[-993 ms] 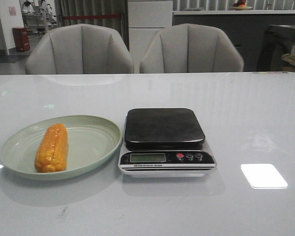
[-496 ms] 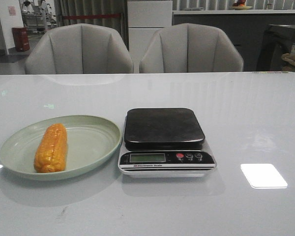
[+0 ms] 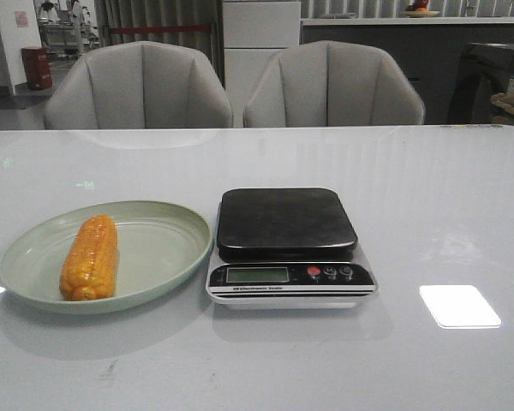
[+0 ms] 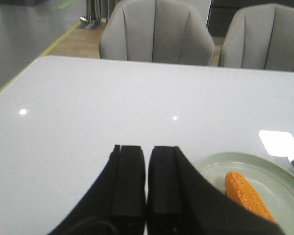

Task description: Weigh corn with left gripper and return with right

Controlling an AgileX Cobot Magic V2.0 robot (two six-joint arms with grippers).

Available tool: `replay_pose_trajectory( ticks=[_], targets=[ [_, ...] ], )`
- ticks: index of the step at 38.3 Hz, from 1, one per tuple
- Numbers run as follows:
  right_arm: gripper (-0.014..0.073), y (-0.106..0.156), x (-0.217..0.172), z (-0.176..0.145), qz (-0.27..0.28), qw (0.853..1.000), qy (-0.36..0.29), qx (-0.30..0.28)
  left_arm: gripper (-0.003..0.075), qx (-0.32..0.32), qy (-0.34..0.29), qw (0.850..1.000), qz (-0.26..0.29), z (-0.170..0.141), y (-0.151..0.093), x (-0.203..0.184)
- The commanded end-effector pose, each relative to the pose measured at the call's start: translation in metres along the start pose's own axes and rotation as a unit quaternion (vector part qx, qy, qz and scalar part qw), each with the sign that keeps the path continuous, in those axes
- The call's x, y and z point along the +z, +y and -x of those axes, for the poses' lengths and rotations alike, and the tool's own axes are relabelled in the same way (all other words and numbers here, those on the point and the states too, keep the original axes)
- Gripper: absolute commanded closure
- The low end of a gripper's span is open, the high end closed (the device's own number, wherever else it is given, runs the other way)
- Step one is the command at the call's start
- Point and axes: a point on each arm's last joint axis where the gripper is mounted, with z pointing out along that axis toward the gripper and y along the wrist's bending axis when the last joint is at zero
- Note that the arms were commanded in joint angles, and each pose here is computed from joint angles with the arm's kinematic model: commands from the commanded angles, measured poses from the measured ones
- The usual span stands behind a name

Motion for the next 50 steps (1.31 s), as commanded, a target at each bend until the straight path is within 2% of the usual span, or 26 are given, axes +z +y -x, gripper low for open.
replay_pose_trajectory(
  ticks=[1,9,16,19,25,27,29,39,50],
  targets=[
    [0.0441,0.000,-0.001,0.005,-0.002,0.999,-0.047,-0.010,0.0607,-0.009,-0.025,1.000,-0.006,0.015,-0.002,0.005],
    [0.0441,0.000,-0.001,0.005,-0.002,0.999,-0.047,-0.010,0.0607,-0.011,-0.012,1.000,-0.008,0.013,-0.003,0.008],
    [0.0441,0.000,-0.001,0.005,-0.002,0.999,-0.047,-0.010,0.0591,-0.005,0.006,1.000,-0.030,0.010,-0.008,0.011],
    [0.0441,0.000,-0.001,0.005,-0.002,0.999,-0.047,-0.010,0.0512,0.011,0.014,0.999,-0.040,0.008,-0.011,0.014],
    [0.0441,0.000,-0.001,0.005,-0.002,0.999,-0.047,-0.010,0.0227,0.034,0.030,0.997,-0.065,0.006,-0.018,0.020],
    [0.0441,0.000,-0.001,0.005,-0.002,0.999,-0.047,-0.010,0.0160,0.033,0.038,0.996,-0.074,0.005,-0.020,0.023],
    [0.0441,0.000,-0.001,0.005,-0.002,0.999,-0.047,-0.010,0.0125,0.031,0.050,0.995,-0.083,0.005,-0.024,0.027],
    [0.0441,0.000,-0.001,0.005,-0.002,0.999,-0.047,-0.010,0.0123,0.006,0.121,0.984,-0.134,0.020,-0.055,0.065],
    [0.0441,0.000,-0.001,0.005,-0.002,0.999,-0.047,-0.010,0.0124,0.012,0.270,0.953,-0.138,0.015,-0.098,0.138]
  ],
)
